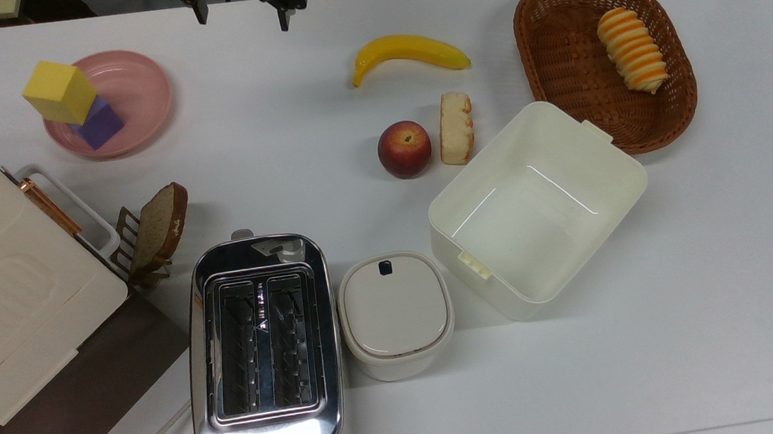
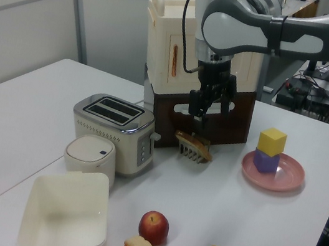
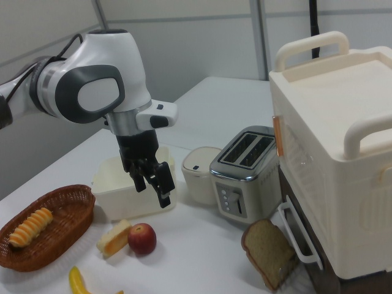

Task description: Put the yellow cube on the table

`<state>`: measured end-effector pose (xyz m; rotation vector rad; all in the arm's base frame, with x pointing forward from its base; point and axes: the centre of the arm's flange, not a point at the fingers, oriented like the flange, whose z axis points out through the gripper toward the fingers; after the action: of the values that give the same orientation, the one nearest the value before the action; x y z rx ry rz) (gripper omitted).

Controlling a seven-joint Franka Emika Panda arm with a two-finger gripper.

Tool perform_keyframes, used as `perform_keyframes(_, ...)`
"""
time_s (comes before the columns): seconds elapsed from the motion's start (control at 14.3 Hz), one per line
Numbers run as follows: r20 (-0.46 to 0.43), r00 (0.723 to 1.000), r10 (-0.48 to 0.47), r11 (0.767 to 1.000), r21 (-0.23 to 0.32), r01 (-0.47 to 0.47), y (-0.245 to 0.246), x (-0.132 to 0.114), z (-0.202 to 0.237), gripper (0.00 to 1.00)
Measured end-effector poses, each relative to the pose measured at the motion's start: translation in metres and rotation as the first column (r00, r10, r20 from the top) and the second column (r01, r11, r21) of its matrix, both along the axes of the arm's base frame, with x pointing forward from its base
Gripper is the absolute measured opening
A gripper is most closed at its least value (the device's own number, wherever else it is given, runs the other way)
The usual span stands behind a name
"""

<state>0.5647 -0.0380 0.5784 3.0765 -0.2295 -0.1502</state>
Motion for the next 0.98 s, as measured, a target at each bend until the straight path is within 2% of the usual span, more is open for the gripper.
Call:
perform_keyframes(0.35,-0.013,1.0,-0.015,1.0,0.001,0.015,-0.008,-0.004,0.002,1.0)
perform_keyframes(0.98,0.026,0.998,-0.056,0.998,0.003,0.056,-0.031,-0.014,0.024,1.0)
